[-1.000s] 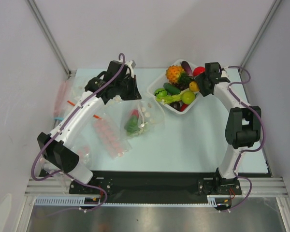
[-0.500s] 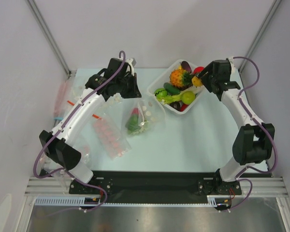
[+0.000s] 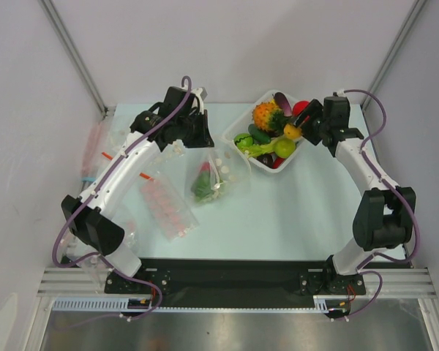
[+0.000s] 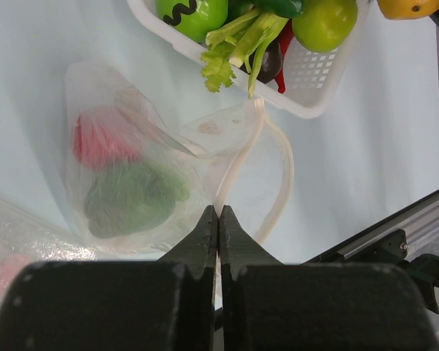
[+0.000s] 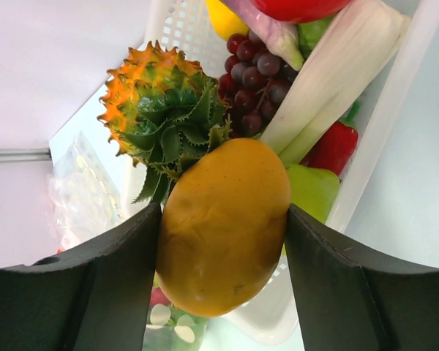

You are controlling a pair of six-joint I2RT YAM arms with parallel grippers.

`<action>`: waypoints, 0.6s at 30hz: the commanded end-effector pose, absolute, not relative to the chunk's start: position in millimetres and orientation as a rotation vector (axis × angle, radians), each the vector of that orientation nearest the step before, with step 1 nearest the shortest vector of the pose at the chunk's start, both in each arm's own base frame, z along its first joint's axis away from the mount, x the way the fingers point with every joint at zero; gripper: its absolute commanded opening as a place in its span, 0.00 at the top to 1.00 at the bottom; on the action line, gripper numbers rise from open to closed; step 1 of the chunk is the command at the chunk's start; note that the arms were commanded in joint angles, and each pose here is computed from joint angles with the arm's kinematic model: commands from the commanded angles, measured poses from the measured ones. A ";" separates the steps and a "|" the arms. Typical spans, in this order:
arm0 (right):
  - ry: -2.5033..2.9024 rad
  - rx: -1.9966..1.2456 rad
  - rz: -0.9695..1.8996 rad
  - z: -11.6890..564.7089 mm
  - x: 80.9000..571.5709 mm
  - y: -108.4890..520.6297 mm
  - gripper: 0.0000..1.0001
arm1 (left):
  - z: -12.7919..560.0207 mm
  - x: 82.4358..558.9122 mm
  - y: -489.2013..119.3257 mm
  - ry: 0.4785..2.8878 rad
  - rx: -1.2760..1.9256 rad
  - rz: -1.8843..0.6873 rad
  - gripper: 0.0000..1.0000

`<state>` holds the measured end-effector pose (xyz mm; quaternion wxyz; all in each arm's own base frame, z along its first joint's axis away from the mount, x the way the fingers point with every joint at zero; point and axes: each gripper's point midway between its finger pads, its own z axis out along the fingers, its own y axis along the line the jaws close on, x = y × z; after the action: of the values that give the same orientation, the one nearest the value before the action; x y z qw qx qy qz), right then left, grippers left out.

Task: Place the food in the zip-top bag and seal the zipper
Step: Pick up the fake fruit from the bin.

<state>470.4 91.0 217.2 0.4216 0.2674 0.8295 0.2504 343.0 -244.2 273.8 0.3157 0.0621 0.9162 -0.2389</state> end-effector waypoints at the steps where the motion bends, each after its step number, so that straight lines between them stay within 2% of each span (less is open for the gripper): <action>1: 2.093 0.644 0.698 202.4 482.4 95.6 0.50 | 297.2 347.4 -246.0 2.344 0.177 -0.667 1.00; 4: 2.092 0.632 0.722 198.1 493.1 98.6 0.48 | 298.1 346.2 -245.7 2.341 0.172 -0.667 1.00; 7: 2.122 0.626 0.727 186.6 503.1 101.5 0.39 | 299.3 346.0 -243.9 2.339 0.159 -0.664 1.00; 10: 2.166 0.630 0.705 173.9 507.3 100.3 0.24 | 300.6 344.7 -242.8 2.338 0.152 -0.664 1.00; 16: 2.182 0.659 0.676 168.8 506.3 97.1 0.17 | 301.1 344.4 -241.9 2.341 0.136 -0.662 1.00; 18: 2.177 0.670 0.650 171.0 505.1 93.2 0.11 | 302.1 343.8 -243.3 2.339 0.137 -0.670 1.00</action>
<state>498.7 95.9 145.6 0.3497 0.2700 0.8598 0.2561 343.3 -243.9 273.8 0.3158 0.0598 0.9164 -0.2387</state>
